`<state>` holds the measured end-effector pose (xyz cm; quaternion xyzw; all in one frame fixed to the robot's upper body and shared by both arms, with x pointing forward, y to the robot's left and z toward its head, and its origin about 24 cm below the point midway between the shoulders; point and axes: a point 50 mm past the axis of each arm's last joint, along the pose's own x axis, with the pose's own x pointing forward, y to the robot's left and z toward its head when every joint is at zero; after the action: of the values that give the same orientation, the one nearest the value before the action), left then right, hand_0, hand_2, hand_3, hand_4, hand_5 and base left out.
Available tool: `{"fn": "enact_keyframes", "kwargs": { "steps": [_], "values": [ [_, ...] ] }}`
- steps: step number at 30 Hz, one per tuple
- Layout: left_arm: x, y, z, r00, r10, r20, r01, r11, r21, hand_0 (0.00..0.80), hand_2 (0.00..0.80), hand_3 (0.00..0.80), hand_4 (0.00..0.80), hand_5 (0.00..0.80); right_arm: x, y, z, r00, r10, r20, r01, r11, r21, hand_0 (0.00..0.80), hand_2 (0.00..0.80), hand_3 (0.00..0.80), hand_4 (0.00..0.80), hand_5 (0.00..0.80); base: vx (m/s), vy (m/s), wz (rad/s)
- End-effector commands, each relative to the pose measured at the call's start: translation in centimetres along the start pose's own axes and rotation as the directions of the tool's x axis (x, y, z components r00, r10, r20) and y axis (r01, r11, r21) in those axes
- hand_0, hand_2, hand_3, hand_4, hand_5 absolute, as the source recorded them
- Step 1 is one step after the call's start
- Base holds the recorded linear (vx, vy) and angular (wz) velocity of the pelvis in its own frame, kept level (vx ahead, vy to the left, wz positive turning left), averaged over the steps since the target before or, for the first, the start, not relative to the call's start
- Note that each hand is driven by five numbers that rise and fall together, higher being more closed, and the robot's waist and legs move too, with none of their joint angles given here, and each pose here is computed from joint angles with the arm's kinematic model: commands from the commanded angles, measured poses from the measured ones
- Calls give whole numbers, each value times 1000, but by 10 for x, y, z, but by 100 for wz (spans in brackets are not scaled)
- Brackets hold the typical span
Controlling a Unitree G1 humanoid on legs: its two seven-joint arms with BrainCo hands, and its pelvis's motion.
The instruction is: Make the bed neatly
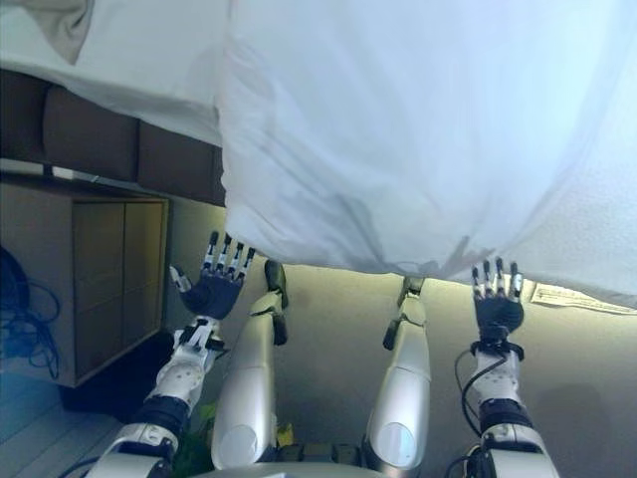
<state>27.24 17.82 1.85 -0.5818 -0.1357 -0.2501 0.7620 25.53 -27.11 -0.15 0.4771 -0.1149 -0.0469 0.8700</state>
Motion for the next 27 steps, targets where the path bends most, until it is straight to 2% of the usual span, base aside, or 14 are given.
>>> {"fn": "enact_keyframes", "kwargs": {
  "steps": [1, 6, 13, 19, 23, 27],
  "values": [
    [25, -25, 19, 975, -215, 55, 213, 976, 45, 0, 0, 0, 0, 0, -11, 2, 12, 998, 47, 35, -45, 997, -62, 0, 0, 0, 0, 0, 28, -77, 1],
    [21, -9, 22, 997, -53, 57, 49, 997, 67, 0, 0, 0, 0, 0, -12, 0, 10, 999, 16, 47, -16, 1000, -3, 0, 0, 0, 0, 0, 20, -84, 1],
    [-21, 11, 30, 995, 96, 41, -99, 992, 75, 0, 0, 0, 0, 0, -4, 5, 16, 999, 11, 31, -8, 996, -90, 0, 0, 0, 0, 0, 6, -15, 2],
    [-73, 24, 27, 965, 260, 16, -261, 965, 38, 0, 0, 0, 0, 0, -5, -1, 26, 996, -27, 83, 32, 997, -64, 0, 0, 0, 0, 0, 11, -27, 4],
    [-69, 16, 29, 989, 143, 27, -144, 989, 40, 0, 0, 0, 0, 0, 1, 0, 36, 995, -27, 98, 36, 996, -85, 0, 0, 0, 0, 0, 6, 47, 9],
    [-26, -7, 20, 991, -109, -73, 116, 988, 101, 0, 0, 0, 0, 0, 6, 2, 35, 994, -20, 105, 29, 996, -79, 0, 0, 0, 0, 0, -25, 12, 11]
  ]
}}
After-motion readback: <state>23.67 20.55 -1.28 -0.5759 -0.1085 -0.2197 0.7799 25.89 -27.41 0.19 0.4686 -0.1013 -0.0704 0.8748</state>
